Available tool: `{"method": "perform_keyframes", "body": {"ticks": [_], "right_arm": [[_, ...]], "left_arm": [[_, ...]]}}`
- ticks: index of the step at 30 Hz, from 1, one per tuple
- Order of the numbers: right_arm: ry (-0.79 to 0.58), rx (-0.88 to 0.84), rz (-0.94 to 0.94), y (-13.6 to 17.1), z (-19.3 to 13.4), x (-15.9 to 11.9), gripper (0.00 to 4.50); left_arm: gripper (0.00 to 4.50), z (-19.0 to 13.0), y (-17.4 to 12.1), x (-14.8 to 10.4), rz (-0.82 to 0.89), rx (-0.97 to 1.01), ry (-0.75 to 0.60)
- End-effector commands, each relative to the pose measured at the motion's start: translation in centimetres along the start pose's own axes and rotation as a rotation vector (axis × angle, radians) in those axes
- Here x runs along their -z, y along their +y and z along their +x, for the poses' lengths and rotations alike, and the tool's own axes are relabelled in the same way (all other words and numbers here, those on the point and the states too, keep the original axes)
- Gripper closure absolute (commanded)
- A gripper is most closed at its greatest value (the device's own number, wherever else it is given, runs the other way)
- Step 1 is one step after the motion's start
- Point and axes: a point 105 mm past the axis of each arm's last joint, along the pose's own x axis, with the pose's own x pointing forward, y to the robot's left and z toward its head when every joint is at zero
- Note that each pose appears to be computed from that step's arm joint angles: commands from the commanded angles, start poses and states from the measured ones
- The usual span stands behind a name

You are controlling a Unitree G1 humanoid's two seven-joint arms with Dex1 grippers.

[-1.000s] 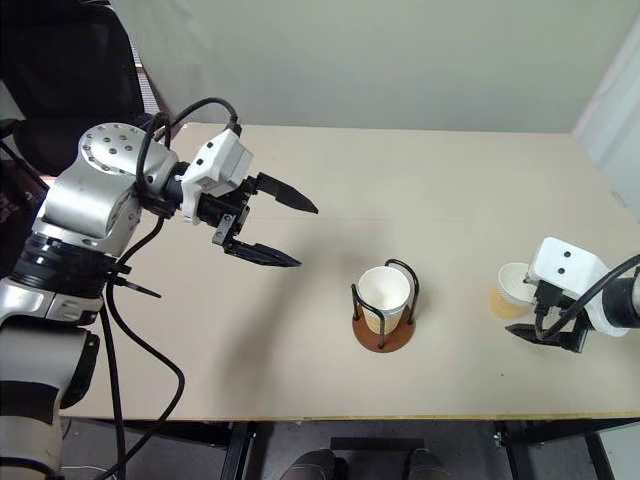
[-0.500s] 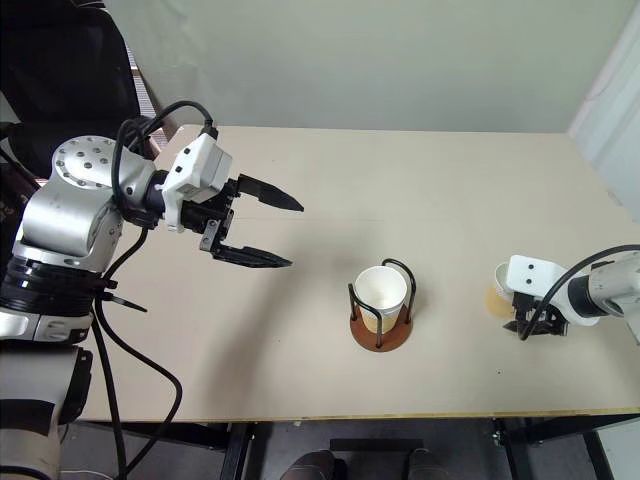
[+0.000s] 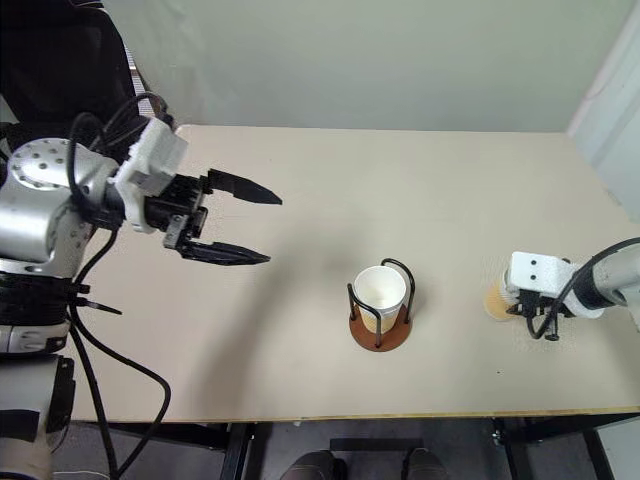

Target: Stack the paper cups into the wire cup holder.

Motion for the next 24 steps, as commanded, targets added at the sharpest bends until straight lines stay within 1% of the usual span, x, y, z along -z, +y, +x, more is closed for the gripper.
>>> {"method": "perform_keyframes", "body": {"ticks": [1, 2, 3, 5, 8, 11, 16, 24], "right_arm": [[-0.131, 0.039, -0.15, -0.3, -5.1, -5.9, 4.47], [-0.158, 0.019, -0.181, 0.1, -5.7, -7.2, 4.47], [-0.189, -0.017, -0.249, 0.7, -6.3, -9.2, 4.47], [-0.224, -0.076, -0.358, 1.8, -6.8, -11.9, 4.47], [-0.239, -0.117, -0.459, 2.1, -6.7, -14.1, 4.47], [-0.251, -0.154, -0.562, 2.2, -5.8, -16.2, 4.47], [-0.237, -0.197, -0.659, 2.1, -3.9, -17.5, 4.47], [-0.178, -0.226, -0.751, 1.5, -0.6, -17.0, 4.47]], "left_arm": [[0.0, -0.6, -0.9, -1.6, 0.029, 0.024, -0.04], [0.0, -0.5, -1.1, -1.6, 0.03, 0.028, -0.043], [0.0, -0.3, -1.4, -1.5, 0.033, 0.042, -0.04], [0.0, 0.0, -1.9, -1.2, 0.035, 0.066, -0.03], [0.0, 0.1, -2.2, -0.8, 0.038, 0.078, -0.006], [0.0, 0.2, -2.0, -0.8, 0.042, 0.073, 0.004], [0.0, 0.1, -2.0, -0.8, 0.048, 0.061, 0.019], [0.0, 0.3, -2.0, -0.8, 0.048, 0.044, 0.026]]}}
